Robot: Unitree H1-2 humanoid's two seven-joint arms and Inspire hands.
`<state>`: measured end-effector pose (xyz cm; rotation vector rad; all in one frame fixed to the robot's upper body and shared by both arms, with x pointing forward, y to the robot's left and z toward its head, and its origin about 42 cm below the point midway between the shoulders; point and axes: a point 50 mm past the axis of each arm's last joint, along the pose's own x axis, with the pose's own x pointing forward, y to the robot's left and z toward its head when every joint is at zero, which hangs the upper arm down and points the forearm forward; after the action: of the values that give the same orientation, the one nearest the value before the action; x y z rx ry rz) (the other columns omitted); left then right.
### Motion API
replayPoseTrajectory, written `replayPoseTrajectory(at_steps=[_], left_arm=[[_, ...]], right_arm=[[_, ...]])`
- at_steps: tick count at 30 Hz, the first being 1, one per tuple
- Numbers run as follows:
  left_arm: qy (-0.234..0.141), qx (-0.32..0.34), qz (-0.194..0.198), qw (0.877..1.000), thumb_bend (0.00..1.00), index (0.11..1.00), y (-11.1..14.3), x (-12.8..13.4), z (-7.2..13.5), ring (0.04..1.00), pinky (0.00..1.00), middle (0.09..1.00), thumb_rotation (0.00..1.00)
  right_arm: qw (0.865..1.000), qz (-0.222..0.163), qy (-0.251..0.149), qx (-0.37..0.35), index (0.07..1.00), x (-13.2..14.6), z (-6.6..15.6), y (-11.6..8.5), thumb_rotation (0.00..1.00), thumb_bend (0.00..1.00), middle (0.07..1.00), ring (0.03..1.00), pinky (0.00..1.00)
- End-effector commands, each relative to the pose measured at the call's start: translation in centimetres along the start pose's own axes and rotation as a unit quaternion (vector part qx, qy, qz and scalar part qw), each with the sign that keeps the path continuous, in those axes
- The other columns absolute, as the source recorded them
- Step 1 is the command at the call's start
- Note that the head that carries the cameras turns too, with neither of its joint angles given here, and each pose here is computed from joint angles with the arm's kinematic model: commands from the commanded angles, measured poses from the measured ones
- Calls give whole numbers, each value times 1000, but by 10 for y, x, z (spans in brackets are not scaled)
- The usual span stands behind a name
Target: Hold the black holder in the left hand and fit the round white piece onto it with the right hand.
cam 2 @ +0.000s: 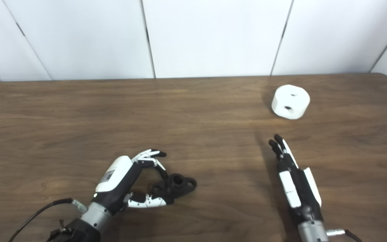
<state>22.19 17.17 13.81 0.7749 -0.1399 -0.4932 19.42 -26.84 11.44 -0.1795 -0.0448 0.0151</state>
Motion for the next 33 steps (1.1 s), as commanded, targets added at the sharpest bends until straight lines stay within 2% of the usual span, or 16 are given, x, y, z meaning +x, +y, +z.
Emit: replayPoseTrajectory(at_steps=[1,9,14,18,25,33], left_arm=[[28,-33,-78,996,507,490,-30,-12,-11,927,815,858,49],[25,-36,-94,995,508,490,-44,-14,-14,938,851,865,50],[29,-7,-104,994,509,491,-47,-14,-18,939,855,859,52],[38,25,-98,994,511,490,-48,-13,-18,926,877,843,49],[32,92,-82,992,514,490,-50,-12,-16,896,901,810,45],[38,140,-78,986,516,490,-50,-11,-13,882,887,802,46]], right_arm=[[1000,3,-2,7,963,0,5,7,1000,600,933,967,1000],[1000,1,-1,6,963,-1,7,4,1000,584,931,969,1000],[1000,-4,-7,22,960,0,9,-1,998,566,932,966,1000],[1000,-4,-18,6,964,1,19,-12,994,548,937,966,1000],[999,-29,-41,-22,959,8,38,-37,985,538,933,961,1000],[997,-39,-60,-27,965,17,54,-49,984,512,930,941,1000]])
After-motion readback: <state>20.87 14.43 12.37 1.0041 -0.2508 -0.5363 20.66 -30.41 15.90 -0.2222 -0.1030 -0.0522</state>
